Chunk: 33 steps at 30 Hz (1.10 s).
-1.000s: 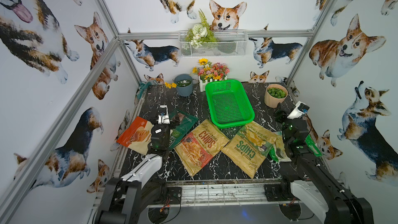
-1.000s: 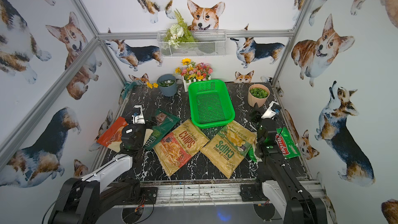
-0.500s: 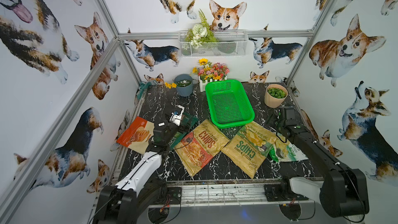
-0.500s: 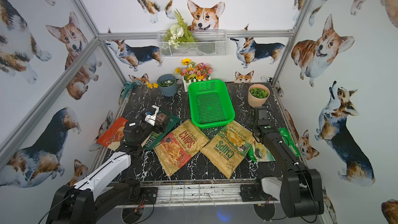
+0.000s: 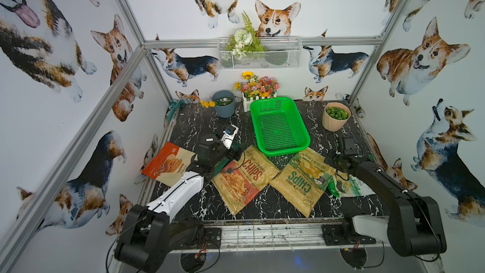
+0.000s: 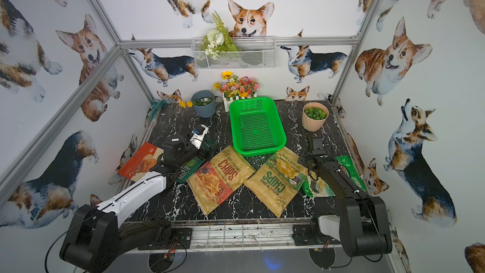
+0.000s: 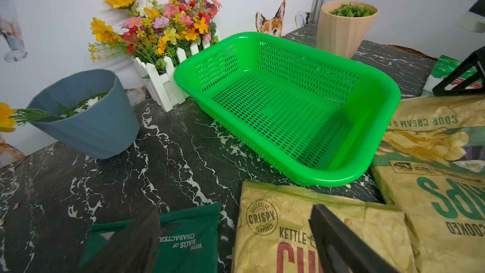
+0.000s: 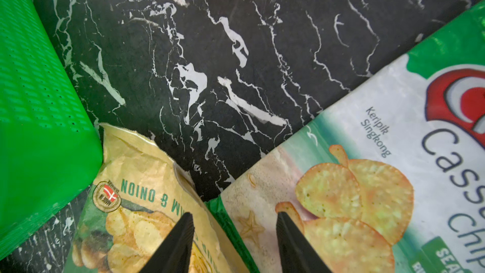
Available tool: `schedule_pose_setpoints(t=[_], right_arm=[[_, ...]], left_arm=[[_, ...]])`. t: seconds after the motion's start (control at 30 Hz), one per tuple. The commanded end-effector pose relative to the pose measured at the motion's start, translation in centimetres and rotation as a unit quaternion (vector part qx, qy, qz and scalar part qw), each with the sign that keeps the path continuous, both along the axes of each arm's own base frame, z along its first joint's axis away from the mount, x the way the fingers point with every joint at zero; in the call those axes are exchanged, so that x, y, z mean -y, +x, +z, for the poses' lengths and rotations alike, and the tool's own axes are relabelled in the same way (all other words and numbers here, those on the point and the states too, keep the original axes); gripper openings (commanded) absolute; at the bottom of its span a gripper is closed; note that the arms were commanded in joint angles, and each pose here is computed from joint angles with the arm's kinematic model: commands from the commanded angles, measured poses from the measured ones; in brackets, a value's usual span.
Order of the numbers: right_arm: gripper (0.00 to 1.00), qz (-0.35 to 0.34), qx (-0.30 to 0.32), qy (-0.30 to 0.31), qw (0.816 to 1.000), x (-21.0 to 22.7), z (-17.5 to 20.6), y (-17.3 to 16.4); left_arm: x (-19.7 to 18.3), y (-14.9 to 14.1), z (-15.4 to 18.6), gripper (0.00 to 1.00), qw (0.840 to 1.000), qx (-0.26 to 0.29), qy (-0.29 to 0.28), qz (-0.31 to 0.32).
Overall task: Put the potato chips into the basket
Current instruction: Pick up the potato chip from the center of the board.
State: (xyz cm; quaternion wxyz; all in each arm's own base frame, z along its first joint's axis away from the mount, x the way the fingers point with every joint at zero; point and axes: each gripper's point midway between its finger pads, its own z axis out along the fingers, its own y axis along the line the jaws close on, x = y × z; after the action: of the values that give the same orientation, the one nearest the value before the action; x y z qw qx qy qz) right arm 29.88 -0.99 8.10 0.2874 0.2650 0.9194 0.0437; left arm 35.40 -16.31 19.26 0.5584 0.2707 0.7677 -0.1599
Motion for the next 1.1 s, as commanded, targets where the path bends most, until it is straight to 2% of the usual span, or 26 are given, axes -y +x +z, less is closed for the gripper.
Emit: schedule_pose_setpoints(t=[0.0, 0.17, 0.2, 0.23, 0.27, 0.3, 0.37, 0.43, 0.6, 0.67, 0.77, 0.97, 1.0, 1.07], right_arm=[[0.44, 0.006, 0.024, 0.005, 1.0, -0.2, 1.1, -0.1], [0.14, 0.011, 0.06, 0.001, 0.998, -0.2, 3.2, -0.4], [0.09, 0.013, 0.063, 0.001, 0.998, -0.3, 3.5, -0.5], [0.08, 0.015, 0.064, 0.0, 0.998, -0.3, 3.7, -0.5], [0.1, 0.016, 0.064, -0.002, 0.998, -0.2, 3.7, -0.6], [0.16, 0.016, 0.062, -0.005, 0.998, -0.1, 3.6, -0.7], [0.43, 0.007, 0.055, -0.017, 0.998, 0.4, 3.2, -0.9], [0.59, 0.0, 0.046, -0.023, 0.999, 0.7, 2.7, -0.9], [0.61, 0.001, 0.011, -0.023, 1.0, 0.7, 0.9, -1.0], [0.58, 0.005, -0.007, -0.008, 1.0, 0.2, -0.4, -1.3], [0.51, 0.013, 0.004, 0.016, 1.0, -0.6, -0.6, -1.3], [0.04, 0.033, 0.06, 0.024, 0.997, -1.3, 2.7, -0.5], [0.0, 0.033, 0.065, 0.02, 0.997, -1.2, 3.4, -0.5], [0.0, 0.033, 0.077, 0.013, 0.996, -1.0, 4.9, -0.6]], left_arm=[[0.3, 0.1, 0.1, 0.93, 1.0, 0.008, 0.011, -0.004], [0.5, 0.5, -0.2, 0.93, 1.0, 0.003, 0.013, -0.002], [0.7, 0.5, -0.2, 0.93, 1.0, 0.003, 0.013, -0.004], [0.8, 0.5, -0.1, 0.93, 1.0, 0.004, 0.013, -0.005], [0.8, 0.5, 0.0, 0.93, 1.0, 0.005, 0.013, -0.005], [0.8, 0.5, -0.1, 0.93, 1.0, 0.006, 0.014, -0.005], [0.7, 0.5, -0.1, 0.94, 1.0, 0.008, 0.016, -0.002], [0.6, 0.5, -0.2, 0.94, 1.0, 0.009, 0.018, 0.0], [0.5, 0.4, -0.7, 0.94, 1.0, 0.006, 0.021, 0.002], [0.4, 0.4, -0.8, 0.94, 1.0, 0.004, 0.021, 0.003], [0.4, 0.4, -0.8, 0.94, 1.0, 0.004, 0.024, 0.005], [0.5, 0.6, -0.4, 0.94, 1.0, 0.011, 0.025, 0.002], [0.5, 0.6, -0.4, 0.94, 1.0, 0.01, 0.026, 0.002], [0.6, 0.7, -0.1, 0.95, 1.0, 0.013, 0.026, 0.001]])
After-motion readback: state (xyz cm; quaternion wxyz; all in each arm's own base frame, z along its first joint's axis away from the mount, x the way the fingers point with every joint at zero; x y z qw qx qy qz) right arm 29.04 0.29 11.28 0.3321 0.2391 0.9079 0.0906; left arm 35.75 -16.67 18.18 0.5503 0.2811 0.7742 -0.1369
